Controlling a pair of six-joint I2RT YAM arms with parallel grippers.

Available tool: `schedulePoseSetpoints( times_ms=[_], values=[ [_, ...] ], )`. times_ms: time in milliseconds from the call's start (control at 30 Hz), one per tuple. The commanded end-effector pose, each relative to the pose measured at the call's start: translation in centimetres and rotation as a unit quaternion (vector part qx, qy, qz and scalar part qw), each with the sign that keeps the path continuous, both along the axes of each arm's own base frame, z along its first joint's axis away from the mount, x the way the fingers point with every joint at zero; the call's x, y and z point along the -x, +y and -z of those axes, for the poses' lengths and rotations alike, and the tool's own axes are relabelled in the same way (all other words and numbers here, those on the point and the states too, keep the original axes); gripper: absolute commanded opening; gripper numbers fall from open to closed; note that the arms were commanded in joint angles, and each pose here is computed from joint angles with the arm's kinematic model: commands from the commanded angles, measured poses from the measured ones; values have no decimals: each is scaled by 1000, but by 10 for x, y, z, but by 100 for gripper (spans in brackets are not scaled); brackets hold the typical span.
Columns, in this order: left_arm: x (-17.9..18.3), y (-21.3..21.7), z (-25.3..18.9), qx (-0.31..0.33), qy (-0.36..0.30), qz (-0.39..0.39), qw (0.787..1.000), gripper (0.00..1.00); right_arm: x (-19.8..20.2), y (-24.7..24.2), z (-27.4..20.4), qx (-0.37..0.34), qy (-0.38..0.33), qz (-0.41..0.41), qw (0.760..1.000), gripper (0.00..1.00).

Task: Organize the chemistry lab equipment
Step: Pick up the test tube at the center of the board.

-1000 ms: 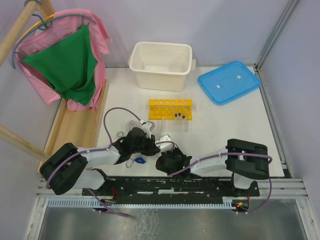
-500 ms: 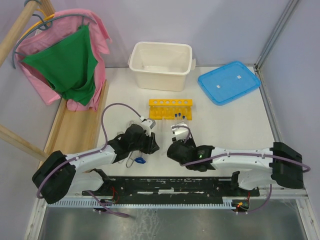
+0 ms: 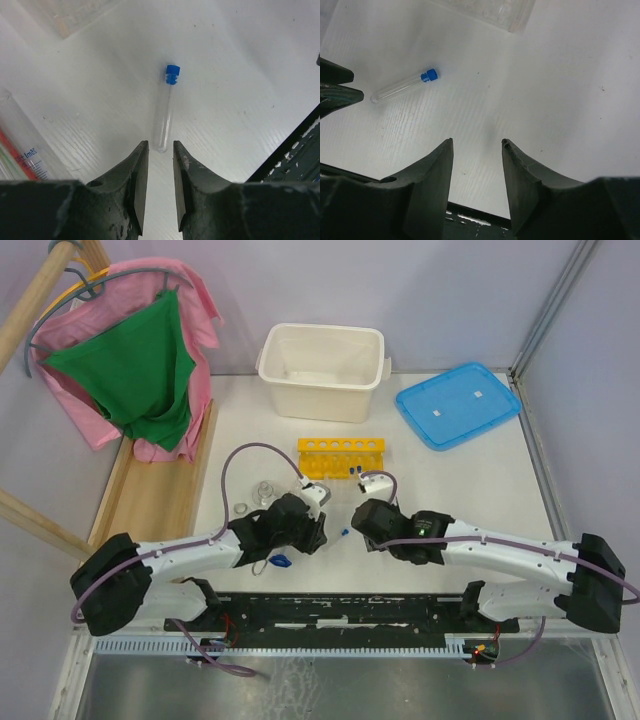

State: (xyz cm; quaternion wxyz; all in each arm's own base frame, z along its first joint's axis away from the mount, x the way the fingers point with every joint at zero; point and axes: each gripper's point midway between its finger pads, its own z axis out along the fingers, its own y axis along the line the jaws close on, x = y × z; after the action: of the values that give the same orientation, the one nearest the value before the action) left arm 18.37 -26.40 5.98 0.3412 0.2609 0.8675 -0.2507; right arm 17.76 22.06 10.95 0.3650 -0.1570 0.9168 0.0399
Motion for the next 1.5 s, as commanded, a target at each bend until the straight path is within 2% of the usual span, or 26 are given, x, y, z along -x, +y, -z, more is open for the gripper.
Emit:
schedulePoseSetpoints(
  times_ms=[0, 233, 400, 733, 1133, 1467],
  values=[
    [-13, -7, -5, -22, -37, 7, 999, 33, 1, -4, -4, -36, 17, 10, 999, 52],
    [-13, -8, 13, -50, -25, 18, 998, 32, -3, -11, 9, -70, 50, 19, 996, 52],
    [-13, -13, 10, -44, -25, 24, 998, 32, -6, -13, 16, -78, 62, 20, 995, 52],
    [-5, -24, 3, -51, -23, 41, 998, 32, -10, -18, 19, -74, 59, 22, 995, 52],
    [-3, -22, 25, -90, -12, 40, 995, 32, -11, -22, 23, -74, 57, 25, 995, 52],
    [2, -27, 41, -98, -2, 53, 994, 32, -10, -22, 27, -75, 65, 27, 995, 52]
  ],
)
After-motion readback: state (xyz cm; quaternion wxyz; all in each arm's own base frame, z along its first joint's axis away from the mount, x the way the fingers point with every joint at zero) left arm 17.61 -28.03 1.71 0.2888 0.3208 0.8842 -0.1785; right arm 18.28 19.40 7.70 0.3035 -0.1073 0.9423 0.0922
